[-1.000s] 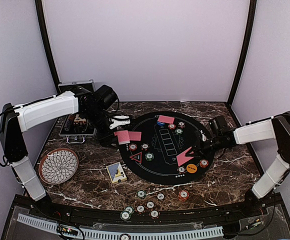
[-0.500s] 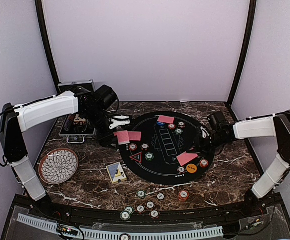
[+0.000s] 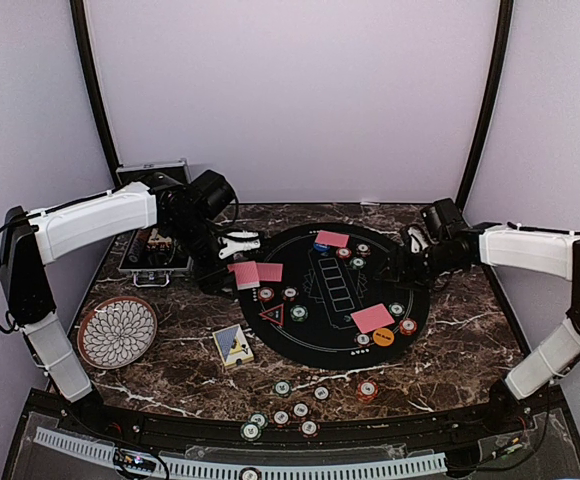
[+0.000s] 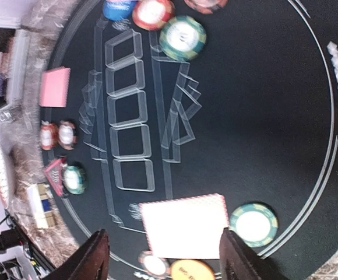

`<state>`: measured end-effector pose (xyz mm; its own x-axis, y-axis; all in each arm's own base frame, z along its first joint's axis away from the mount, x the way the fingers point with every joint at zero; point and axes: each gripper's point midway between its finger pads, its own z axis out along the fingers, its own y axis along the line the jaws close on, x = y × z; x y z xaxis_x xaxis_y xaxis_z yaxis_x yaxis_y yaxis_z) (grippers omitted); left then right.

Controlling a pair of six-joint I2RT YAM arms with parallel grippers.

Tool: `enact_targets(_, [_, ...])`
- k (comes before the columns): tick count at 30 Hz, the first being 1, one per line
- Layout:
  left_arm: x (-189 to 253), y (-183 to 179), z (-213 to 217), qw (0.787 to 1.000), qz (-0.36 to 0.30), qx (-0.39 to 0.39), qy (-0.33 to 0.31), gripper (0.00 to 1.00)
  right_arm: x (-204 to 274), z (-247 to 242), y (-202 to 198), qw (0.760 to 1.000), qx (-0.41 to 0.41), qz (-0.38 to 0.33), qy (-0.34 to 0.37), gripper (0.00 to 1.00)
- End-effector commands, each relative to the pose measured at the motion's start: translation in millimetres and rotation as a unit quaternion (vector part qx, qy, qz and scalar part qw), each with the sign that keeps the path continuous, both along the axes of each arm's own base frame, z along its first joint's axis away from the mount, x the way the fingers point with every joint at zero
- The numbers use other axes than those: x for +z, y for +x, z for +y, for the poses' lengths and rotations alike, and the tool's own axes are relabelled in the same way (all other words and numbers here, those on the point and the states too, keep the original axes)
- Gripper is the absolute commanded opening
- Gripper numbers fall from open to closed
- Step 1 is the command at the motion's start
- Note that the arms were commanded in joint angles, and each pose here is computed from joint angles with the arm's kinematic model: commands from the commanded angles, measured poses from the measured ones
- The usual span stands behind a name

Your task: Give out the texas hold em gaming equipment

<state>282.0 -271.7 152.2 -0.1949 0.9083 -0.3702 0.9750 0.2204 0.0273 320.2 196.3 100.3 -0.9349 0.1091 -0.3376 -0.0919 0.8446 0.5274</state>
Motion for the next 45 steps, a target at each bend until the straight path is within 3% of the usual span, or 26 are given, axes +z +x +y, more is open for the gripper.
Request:
enact_targets(1, [19, -1, -3, 1.0, -0.005, -0.002, -0.02, 0.0, 43, 40, 1, 0.995, 0.022, -0.034, 0.09, 0.7])
enact_targets(5, [18, -2, -3, 1.0, -0.003, -0.001, -0.022, 0.0, 63, 89, -11, 0.982, 0.051, -0.03, 0.18, 0.78])
enact_targets(9, [16, -3, -3, 1.0, 0.001, 0.001, -0.022, 0.0, 79, 129, -20, 0.967, 0.081, -0.026, 0.238, 0.91])
enact_targets(12, [16, -2, -4, 1.0, 0.0, 0.002, -0.023, 0.0, 85, 154, -25, 0.958, 0.1, -0.018, 0.268, 0.95])
enact_targets(31, [20, 0, -6, 1.0, -0.004, 0.004, -0.03, 0.0, 92, 268, -46, 0.914, 0.191, 0.026, 0.357, 0.95])
enact_targets(45, [23, -1, -5, 1.0, -0.007, 0.003, -0.03, 0.0, 93, 308, -51, 0.889, 0.211, 0.054, 0.403, 0.91])
